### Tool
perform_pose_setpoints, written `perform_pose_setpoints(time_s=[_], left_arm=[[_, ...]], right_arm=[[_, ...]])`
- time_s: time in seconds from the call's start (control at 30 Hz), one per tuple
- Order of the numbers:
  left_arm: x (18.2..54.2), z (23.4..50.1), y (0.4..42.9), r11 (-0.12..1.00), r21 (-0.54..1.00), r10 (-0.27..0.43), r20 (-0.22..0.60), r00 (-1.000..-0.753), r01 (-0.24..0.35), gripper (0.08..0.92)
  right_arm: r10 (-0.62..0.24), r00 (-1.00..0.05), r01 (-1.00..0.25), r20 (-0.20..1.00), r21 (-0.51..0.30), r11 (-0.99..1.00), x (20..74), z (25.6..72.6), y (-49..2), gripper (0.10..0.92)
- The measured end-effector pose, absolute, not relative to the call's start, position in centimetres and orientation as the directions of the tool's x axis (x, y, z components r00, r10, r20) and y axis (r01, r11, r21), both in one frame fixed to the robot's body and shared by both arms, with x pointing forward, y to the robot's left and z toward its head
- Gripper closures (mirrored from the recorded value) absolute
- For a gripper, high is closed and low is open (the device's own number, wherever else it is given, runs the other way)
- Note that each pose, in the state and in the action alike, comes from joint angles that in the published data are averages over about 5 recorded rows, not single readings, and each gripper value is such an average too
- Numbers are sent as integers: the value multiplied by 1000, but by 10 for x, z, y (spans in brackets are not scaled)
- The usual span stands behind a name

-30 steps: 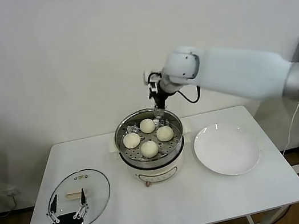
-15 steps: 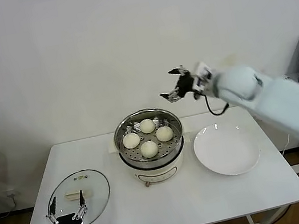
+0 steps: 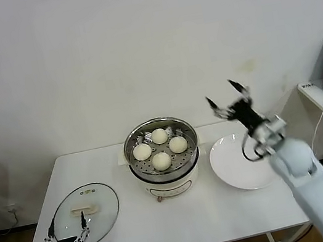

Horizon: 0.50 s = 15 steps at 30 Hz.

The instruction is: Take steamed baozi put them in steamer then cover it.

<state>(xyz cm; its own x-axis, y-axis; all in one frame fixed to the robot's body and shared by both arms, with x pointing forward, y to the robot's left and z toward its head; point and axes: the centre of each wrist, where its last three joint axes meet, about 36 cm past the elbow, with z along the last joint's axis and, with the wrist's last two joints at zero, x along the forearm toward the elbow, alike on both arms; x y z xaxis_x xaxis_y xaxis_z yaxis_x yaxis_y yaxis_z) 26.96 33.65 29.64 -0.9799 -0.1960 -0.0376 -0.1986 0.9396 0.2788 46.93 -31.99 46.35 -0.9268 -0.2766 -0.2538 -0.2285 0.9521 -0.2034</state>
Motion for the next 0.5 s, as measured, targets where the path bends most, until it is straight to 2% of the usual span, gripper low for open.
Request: perform_pose_setpoints(time_s=[0.23, 0.5], left_arm=[[271, 282, 359, 856, 491, -171, -27, -985, -163, 177], [279, 271, 385, 668, 739, -103, -14, -995, -79, 177]], right_arm=[[-76, -978, -54, -194, -117, 992, 382, 394, -375, 200], [9, -991, 18, -132, -64, 998, 309, 362, -397, 200]])
